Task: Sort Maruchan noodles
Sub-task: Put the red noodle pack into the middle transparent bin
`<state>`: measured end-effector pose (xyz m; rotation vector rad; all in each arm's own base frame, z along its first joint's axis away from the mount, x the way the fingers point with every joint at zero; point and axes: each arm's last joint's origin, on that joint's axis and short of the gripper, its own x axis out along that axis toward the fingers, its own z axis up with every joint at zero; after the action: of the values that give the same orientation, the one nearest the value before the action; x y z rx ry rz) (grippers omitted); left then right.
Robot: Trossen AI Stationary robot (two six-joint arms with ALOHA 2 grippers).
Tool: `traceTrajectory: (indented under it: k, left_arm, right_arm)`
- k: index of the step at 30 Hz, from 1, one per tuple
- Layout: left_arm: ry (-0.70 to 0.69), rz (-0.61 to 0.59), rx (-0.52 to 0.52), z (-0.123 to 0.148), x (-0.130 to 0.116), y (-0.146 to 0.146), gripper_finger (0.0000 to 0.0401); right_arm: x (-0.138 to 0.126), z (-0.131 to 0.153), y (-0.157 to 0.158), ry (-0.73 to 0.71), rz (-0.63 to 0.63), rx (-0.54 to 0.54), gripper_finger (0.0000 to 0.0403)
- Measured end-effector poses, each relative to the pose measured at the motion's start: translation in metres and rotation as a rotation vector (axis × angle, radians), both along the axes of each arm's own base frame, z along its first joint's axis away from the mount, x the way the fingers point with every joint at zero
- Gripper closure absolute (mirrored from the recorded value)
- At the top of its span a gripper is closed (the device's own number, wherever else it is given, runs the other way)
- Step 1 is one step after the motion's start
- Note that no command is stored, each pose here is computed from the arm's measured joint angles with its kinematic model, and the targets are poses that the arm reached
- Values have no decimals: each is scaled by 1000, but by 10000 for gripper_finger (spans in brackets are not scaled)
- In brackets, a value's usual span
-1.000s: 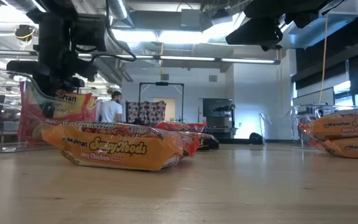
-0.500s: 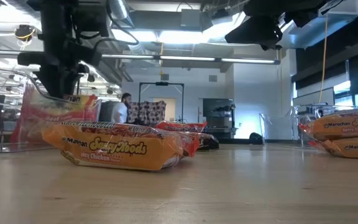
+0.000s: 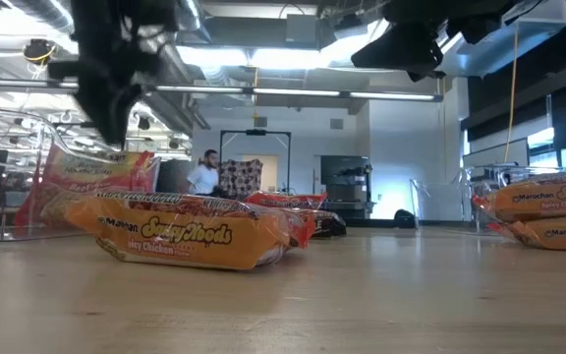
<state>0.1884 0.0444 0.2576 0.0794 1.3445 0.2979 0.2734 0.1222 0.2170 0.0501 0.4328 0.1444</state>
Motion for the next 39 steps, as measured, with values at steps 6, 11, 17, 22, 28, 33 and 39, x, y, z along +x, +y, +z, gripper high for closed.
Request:
traceTrajectory:
  k: [6, 11, 17, 22, 28, 33, 39]
  left_arm:
    - [-206, 90, -22, 36, 11, -12, 234]
    - [-343, 127, -208, 45, 21, -29, 234]
    - [-455, 88, -399, 41, 34, -62, 234]
    - [-562, 23, -447, 46, 40, -92, 234]
    - [-665, -76, -417, 41, 57, -130, 234]
    - [-668, -96, -386, 20, 78, -151, 234]
    - [-625, -82, -358, -11, 101, -165, 234]
  right_arm:
    - [0, 0, 0, 0, -7, -4, 134]
    - [0, 0, -1, -4, -22, -10, 134]
    - [0, 0, -1, -2, -22, -11, 134]
    - [-1, -1, -1, 12, -21, -18, 134]
    - [-2, -4, -2, 41, -28, -36, 134]
    - [-8, 2, -8, 95, -98, -66, 134]
    - [-20, 20, -21, 257, -183, -54, 134]
